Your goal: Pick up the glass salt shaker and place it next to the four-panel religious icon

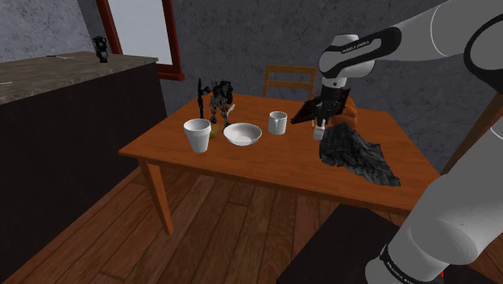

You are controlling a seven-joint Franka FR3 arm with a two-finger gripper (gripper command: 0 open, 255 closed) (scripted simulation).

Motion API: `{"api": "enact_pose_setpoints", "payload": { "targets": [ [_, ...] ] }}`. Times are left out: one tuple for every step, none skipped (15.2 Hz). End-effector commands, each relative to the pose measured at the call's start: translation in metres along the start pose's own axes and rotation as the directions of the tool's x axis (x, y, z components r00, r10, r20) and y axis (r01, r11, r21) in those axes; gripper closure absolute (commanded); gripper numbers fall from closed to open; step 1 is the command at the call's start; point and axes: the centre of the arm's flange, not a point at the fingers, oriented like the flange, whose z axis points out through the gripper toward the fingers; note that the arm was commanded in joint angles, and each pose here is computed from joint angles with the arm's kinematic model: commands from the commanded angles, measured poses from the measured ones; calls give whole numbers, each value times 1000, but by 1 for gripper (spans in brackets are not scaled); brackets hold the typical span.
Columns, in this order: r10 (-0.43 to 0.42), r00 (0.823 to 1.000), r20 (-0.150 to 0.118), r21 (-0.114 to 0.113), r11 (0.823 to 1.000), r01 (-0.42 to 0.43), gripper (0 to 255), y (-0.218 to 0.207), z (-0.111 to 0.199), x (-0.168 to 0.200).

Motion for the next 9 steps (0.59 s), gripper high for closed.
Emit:
{"api": "enact_pose_setpoints", "payload": {
  "targets": [
    [0, 1000, 1, 0, 1000, 0, 255, -1, -10, 0],
    [0, 1000, 1, 0, 1000, 0, 255, -1, -15, 0],
    [0, 1000, 1, 0, 1000, 0, 255, -1, -21, 0],
    [0, 1000, 1, 0, 1000, 0, 255, -1, -26, 0],
    [0, 1000, 1, 0, 1000, 0, 255, -1, -31, 0],
    [0, 1000, 1, 0, 1000, 0, 255, -1, -36, 0],
    [0, 1000, 1, 0, 1000, 0, 255, -1, -42, 0],
    [0, 1000, 1, 0, 1000, 0, 255, -2, -47, 0],
    [0, 1000, 1, 0, 1000, 0, 255, -2, -52, 0]
  ]
}}
